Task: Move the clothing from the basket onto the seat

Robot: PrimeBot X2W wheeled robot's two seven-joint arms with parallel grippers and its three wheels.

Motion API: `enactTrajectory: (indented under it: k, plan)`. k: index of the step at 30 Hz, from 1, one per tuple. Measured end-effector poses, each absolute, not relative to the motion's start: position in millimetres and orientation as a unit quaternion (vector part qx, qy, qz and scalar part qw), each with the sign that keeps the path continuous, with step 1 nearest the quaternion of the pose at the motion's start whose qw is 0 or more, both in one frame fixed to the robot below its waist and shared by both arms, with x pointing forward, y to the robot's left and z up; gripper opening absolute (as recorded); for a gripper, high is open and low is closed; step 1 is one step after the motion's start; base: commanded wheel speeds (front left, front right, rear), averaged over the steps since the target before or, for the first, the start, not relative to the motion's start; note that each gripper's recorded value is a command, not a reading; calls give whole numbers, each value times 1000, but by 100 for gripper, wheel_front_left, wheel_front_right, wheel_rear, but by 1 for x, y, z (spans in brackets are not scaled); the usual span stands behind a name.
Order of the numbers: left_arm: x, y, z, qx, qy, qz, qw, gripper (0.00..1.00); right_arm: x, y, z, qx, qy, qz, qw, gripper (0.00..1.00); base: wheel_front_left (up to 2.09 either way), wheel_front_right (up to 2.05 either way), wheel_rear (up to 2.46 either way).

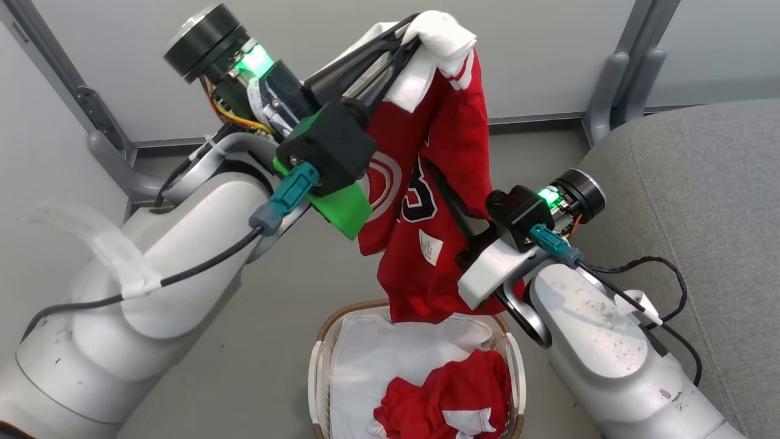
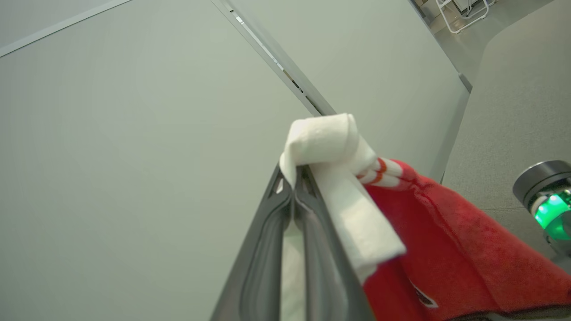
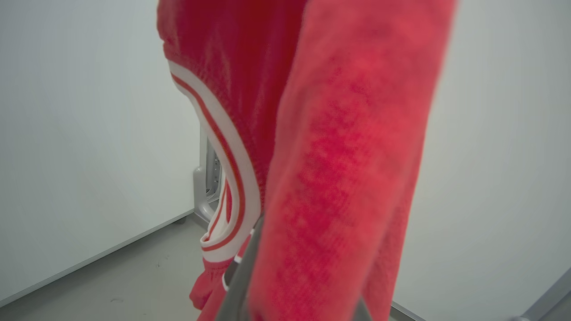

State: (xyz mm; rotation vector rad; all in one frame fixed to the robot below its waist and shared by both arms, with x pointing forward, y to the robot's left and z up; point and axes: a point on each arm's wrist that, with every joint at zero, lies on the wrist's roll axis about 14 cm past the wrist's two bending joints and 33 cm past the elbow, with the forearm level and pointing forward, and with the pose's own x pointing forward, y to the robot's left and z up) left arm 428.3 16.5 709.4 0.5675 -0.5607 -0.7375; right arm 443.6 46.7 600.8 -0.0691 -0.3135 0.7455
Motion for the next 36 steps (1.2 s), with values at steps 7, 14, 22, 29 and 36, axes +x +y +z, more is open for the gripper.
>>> enactTrajectory:
  k: [7,14,22,29,36]
  plan:
    - [438,44,673,190,-228,-313,902,28,445,31,601,-24,-150,341,928,0,0,0,0]
    - [439,67,604,76,-136,-267,951,100,446,13,593,-15,-137,316,939,0,0,0,0]
    - [423,66,544,2,-56,-258,965,100,448,-3,578,-7,-118,292,949,0,0,0,0]
    - [410,67,519,-36,-26,-240,970,100,448,-15,569,-6,-106,276,955,0,0,0,0]
    - [405,60,511,-64,-20,-233,970,100,451,-30,562,-6,-98,255,962,0,0,0,0]
